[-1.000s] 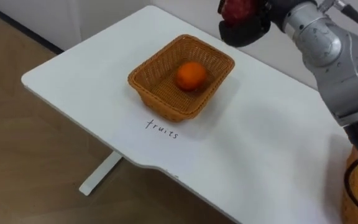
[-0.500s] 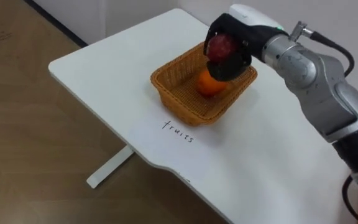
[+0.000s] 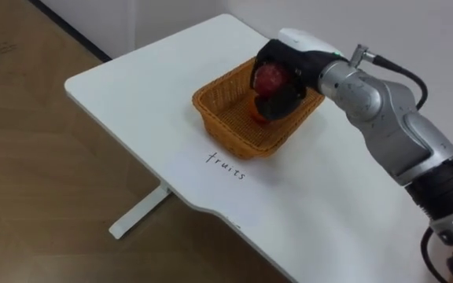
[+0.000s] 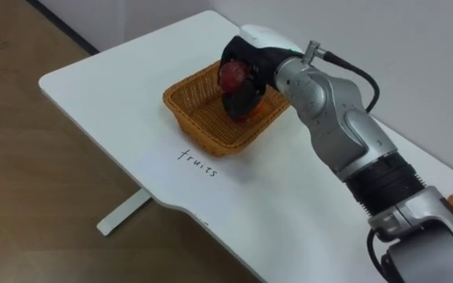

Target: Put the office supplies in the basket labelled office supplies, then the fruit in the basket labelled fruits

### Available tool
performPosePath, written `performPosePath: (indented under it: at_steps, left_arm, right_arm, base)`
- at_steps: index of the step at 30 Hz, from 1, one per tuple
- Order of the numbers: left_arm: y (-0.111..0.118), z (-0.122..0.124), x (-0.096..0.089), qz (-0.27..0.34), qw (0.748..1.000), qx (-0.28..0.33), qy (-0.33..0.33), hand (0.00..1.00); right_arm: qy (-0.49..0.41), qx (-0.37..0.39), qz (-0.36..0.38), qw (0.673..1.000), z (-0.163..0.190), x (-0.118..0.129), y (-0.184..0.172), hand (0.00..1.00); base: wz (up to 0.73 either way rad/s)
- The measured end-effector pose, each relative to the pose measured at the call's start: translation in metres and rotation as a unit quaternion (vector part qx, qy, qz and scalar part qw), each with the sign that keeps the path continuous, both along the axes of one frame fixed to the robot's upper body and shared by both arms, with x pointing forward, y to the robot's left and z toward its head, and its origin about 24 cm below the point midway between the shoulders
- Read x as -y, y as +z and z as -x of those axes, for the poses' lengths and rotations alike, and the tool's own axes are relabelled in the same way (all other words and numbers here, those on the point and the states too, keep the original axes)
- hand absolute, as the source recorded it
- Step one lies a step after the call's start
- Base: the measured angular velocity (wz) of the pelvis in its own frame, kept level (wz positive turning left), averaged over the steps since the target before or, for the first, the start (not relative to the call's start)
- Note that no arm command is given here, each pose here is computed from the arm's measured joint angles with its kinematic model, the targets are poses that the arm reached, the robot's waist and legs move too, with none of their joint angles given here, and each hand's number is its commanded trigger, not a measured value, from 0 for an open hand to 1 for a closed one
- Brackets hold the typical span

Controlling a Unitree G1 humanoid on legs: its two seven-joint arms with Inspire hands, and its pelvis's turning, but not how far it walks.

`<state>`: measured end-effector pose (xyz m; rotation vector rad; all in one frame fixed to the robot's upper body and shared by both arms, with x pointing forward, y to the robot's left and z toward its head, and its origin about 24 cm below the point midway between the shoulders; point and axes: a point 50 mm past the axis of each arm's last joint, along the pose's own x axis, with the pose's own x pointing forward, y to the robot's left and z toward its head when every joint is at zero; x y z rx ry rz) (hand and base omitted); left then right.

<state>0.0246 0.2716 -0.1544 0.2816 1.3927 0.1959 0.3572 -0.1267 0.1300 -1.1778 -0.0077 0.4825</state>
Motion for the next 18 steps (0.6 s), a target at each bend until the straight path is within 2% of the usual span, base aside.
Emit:
performPosePath:
  at_steps: [8, 9, 10, 11, 12, 18]
  left_arm:
    - [0.0, 0.0, 0.0, 0.0, 1.0, 0.0, 0.0, 0.0]
    - [0.0, 0.0, 0.0, 0.001, 1.0, -0.001, 0.0, 0.0]
    - [0.0, 0.0, 0.0, 0.001, 1.0, -0.001, 0.0, 0.0]
    - [0.0, 0.003, -0.001, 0.001, 1.0, -0.005, 0.001, 0.0]
    - [0.0, 0.003, -0.001, 0.002, 1.0, -0.006, 0.001, 0.0]
    - [-0.001, 0.003, -0.001, 0.012, 1.0, -0.01, 0.0, 0.0]
  right_arm:
    - [-0.004, -0.015, -0.003, 1.0, 0.001, 0.001, -0.009, 1.0]
    - [-0.004, -0.015, -0.004, 1.0, 0.001, 0.001, -0.011, 0.96]
    - [-0.005, -0.017, -0.004, 1.0, 0.001, 0.001, -0.012, 0.85]
    - [-0.007, -0.022, -0.005, 1.0, 0.0, 0.001, -0.014, 0.08]
    - [-0.008, -0.025, -0.006, 1.0, 0.0, 0.0, -0.016, 0.0]
    - [-0.012, -0.032, -0.006, 0.999, -0.001, 0.001, -0.021, 0.0]
  base:
    - [0.01]
    - [0.0]
    - [0.0]
    - [0.0]
    - [0.0]
    - [0.0]
